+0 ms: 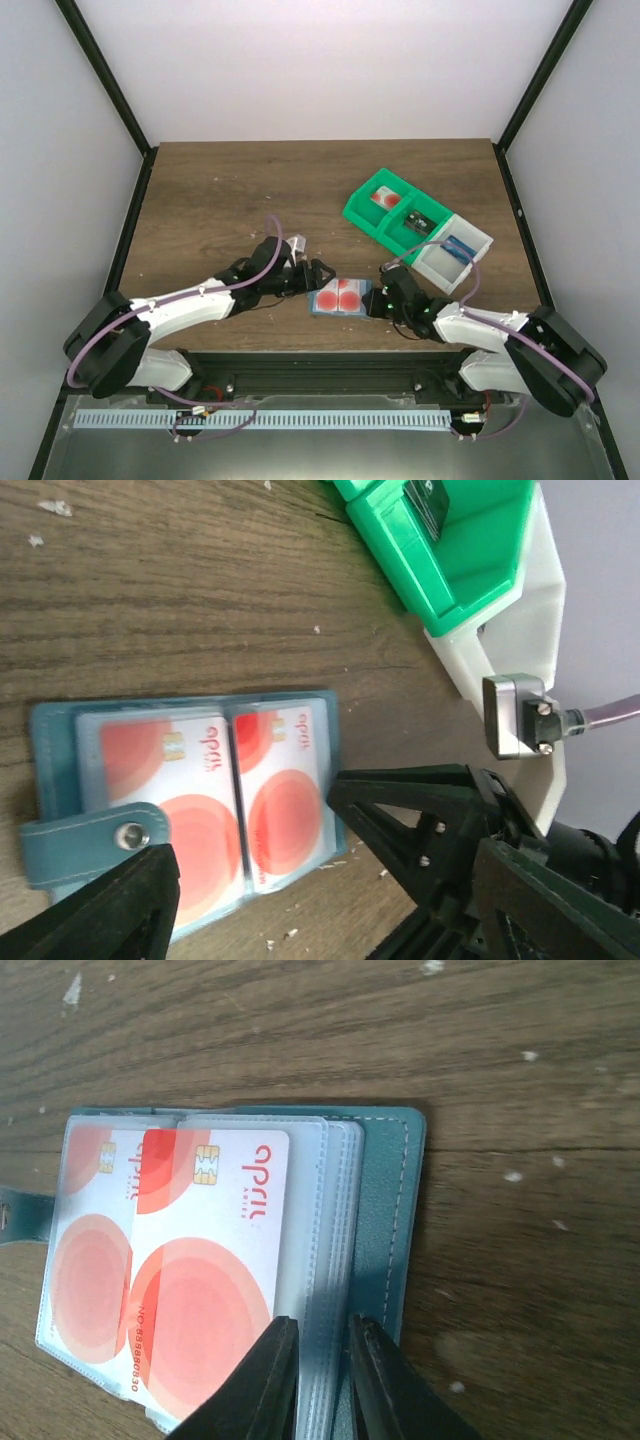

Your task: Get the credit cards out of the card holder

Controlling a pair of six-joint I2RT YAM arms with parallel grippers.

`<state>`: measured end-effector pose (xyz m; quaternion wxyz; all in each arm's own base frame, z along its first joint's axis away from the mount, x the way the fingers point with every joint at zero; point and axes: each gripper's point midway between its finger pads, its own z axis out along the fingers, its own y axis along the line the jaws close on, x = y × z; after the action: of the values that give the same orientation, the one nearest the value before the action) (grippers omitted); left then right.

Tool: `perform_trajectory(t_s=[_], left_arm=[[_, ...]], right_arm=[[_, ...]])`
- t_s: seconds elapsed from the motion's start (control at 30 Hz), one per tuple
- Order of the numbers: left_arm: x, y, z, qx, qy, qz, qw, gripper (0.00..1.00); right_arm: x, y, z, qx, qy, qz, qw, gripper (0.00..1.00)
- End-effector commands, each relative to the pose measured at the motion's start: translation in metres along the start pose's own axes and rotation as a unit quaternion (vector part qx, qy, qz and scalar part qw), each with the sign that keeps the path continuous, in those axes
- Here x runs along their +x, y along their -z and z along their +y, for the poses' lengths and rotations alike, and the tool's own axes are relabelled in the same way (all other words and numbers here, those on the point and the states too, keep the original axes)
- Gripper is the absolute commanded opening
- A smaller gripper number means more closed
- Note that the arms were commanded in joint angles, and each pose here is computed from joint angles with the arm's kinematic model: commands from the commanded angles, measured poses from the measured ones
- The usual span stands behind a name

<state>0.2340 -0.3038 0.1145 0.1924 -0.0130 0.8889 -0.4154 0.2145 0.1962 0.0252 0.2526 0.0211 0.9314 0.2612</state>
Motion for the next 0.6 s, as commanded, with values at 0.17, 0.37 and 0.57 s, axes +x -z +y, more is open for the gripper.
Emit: perform_trajectory(t_s=[0.17,0.37,0.57], left_arm=[[0.017,0.003,-0.005,0.046,-0.006,0.029,0.999,0.67],[0.024,-0.009,0.009,0.038,0.001,0.037,0.999,0.5],[0.026,-0.02,0.019,0.029,0.002,0.042,0.999,0.43]], right_arm=[[0.018,-0.017,0.02,-0.034,0.046,0.031,0.998,0.16],[0.024,-0.022,0.022,-0.032,0.044,0.039,0.998,0.15],[0.014,-0.013,0.021,-0.008,0.035,0.025,0.999,0.13]])
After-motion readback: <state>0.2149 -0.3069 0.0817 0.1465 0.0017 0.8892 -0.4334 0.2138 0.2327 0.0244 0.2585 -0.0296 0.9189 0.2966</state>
